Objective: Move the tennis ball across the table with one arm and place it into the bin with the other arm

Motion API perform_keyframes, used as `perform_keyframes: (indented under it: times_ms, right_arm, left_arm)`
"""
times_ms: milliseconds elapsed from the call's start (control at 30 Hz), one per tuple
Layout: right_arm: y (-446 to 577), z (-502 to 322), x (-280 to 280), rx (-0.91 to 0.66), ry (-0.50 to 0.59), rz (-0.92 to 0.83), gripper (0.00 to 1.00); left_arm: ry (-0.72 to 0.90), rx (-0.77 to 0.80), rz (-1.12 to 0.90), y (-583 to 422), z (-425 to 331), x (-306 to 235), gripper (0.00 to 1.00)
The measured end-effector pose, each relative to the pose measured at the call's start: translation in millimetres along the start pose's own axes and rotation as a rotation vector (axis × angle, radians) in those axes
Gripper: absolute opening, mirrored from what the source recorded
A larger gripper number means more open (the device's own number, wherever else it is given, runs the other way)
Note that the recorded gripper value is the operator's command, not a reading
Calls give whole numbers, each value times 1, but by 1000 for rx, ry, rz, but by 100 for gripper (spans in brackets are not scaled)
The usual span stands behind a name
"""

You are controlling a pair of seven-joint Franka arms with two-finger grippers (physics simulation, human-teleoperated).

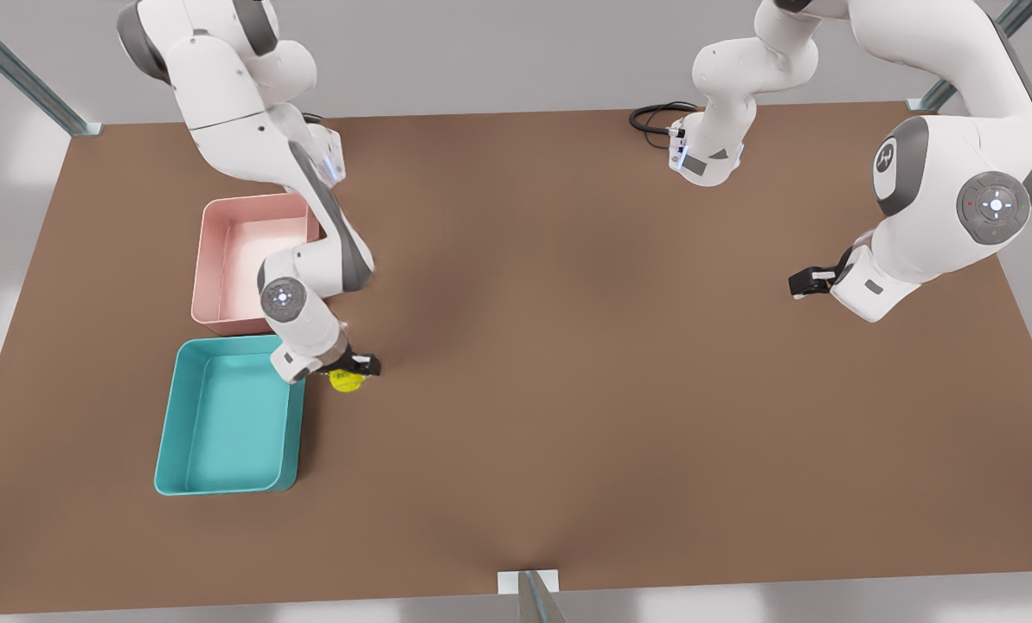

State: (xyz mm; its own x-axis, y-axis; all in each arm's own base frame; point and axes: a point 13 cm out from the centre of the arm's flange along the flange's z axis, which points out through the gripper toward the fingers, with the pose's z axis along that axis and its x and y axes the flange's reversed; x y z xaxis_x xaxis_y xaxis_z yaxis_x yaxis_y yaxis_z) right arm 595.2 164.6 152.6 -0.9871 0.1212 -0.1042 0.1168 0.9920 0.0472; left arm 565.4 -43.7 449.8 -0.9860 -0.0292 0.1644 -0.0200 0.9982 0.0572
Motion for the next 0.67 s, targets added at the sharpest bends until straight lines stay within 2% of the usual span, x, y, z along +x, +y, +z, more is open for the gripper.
perform_keyframes:
  times_ms: [67, 167, 200, 233, 367, 433, 533, 667]
  right_arm:
    - [-59, -20, -43, 21, -50, 37, 41]
    - [-132, -30, -73, 65, -67, 41, 41]
    - [-151, -26, -76, 81, -58, 33, 88]
    - [-164, -20, -76, 95, -45, 18, 100]
    - [-177, -10, -69, 116, -5, -68, 100]
    - [-168, -30, -85, 90, -15, -84, 100]
    - [-138, -148, -137, 74, -55, -151, 100]
    - [-136, -296, -95, 107, -24, -244, 100]
  left_arm:
    - [0, 0, -1, 0, 0, 0, 100]
    - [0, 0, -3, 0, 0, 0, 100]
    - [-1, 0, -3, -1, -1, 0, 100]
    - [-2, 0, -3, -1, -2, 0, 100]
    - [-3, 0, 1, -4, -3, 2, 100]
    - [0, -1, -1, -4, -3, 3, 100]
    - [5, -1, -3, -3, -3, 3, 100]
    - [8, -2, -4, -3, -3, 4, 100]
